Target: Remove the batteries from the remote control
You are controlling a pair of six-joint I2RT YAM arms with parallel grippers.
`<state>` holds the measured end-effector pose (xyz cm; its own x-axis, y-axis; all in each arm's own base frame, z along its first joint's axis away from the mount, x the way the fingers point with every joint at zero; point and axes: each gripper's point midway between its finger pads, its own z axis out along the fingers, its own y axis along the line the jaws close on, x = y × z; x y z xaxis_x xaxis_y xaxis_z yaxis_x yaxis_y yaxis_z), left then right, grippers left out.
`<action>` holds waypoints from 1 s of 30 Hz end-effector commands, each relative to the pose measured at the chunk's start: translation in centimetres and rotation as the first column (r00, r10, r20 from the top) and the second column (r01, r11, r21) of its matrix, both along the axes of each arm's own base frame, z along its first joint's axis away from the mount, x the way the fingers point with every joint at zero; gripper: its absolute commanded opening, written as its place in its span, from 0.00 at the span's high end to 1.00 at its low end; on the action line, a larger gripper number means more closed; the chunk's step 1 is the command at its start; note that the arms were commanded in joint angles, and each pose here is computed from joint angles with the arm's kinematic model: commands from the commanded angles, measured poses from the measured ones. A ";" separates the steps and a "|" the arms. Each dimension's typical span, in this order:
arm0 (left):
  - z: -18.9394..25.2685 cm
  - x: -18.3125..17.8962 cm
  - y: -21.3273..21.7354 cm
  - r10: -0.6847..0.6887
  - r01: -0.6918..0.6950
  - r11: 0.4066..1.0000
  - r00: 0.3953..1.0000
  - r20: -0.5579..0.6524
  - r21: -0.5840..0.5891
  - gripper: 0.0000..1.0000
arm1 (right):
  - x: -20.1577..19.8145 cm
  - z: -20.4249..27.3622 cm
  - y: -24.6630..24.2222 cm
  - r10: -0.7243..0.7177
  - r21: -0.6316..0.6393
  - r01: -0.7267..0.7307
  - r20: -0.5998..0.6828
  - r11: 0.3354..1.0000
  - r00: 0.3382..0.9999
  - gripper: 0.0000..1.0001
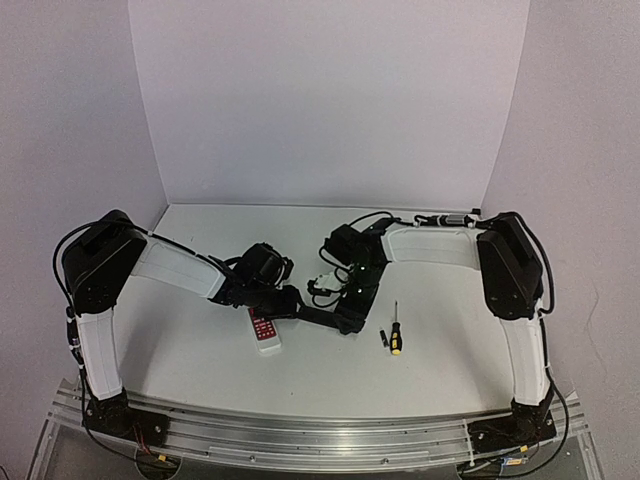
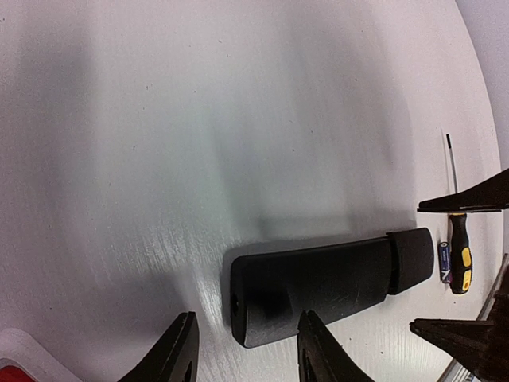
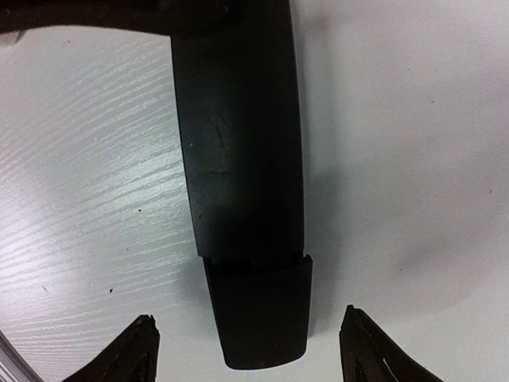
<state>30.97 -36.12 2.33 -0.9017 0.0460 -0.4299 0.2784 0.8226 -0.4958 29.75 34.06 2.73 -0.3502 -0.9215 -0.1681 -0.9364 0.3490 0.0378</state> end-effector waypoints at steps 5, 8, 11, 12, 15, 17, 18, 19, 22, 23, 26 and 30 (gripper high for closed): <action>-0.5 -0.7 1.2 0.018 -0.016 0.998 0.999 -0.029 0.065 0.55 | 0.4 7.7 1.3 -0.105 0.173 0.088 0.091 0.981 0.990 0.24; 0.0 -0.5 1.2 0.028 -0.027 0.998 0.999 -0.020 0.064 0.55 | 0.7 9.2 0.5 -0.215 0.212 0.186 0.123 0.960 0.969 0.24; 0.6 -0.1 1.3 0.041 -0.040 0.997 0.999 -0.007 0.072 0.54 | 0.8 10.4 -0.7 -0.391 0.272 0.347 0.125 0.898 0.912 0.26; 0.7 -0.1 1.4 0.043 -0.043 0.996 0.999 -0.005 0.076 0.54 | 0.9 10.6 -1.2 -0.479 0.296 0.433 0.106 0.852 0.871 0.26; 0.8 0.1 1.5 0.043 -0.043 0.995 0.999 0.004 0.085 0.54 | 1.1 11.0 -4.1 -0.812 0.345 0.761 0.005 0.549 0.584 0.27; 0.9 0.2 1.4 0.039 -0.039 0.995 0.999 0.008 0.089 0.54 | 0.4 10.1 -5.1 -0.910 0.358 0.871 -0.115 0.336 0.398 0.27; 0.9 0.3 1.4 0.035 -0.036 0.995 0.999 0.009 0.091 0.54 | 0.1 9.8 -5.1 -0.926 0.366 0.898 -0.188 0.243 0.327 0.28; 1.0 0.3 1.3 0.030 -0.030 0.995 1.000 0.011 0.092 0.54 | 0.0 9.4 -4.9 -0.926 0.372 0.907 -0.234 0.196 0.296 0.29; 0.9 0.5 1.1 0.020 -0.021 0.995 1.000 0.014 0.102 0.54 | 0.0 8.9 -4.3 -0.918 0.374 0.920 -0.314 0.116 0.243 0.33; 0.9 0.5 1.1 0.018 -0.019 0.994 1.000 0.015 0.105 0.54 | 0.1 8.7 -4.1 -0.918 0.368 0.924 -0.323 0.105 0.233 0.34; 0.9 0.7 1.0 0.010 -0.012 0.994 1.000 0.019 0.110 0.54 | 0.4 7.8 -3.6 -0.920 0.340 0.937 -0.338 0.077 0.198 0.38; 0.7 0.9 0.7 0.005 -0.008 0.993 1.000 0.021 0.115 0.54 | 0.7 6.1 -3.1 -0.924 0.300 0.953 -0.354 0.033 0.144 0.43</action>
<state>31.00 -34.95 2.34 -0.9049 0.0763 -0.4187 0.2652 0.8705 -0.4146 29.15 29.01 9.01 -0.9092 0.2332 -0.3448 0.0893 0.9183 0.3856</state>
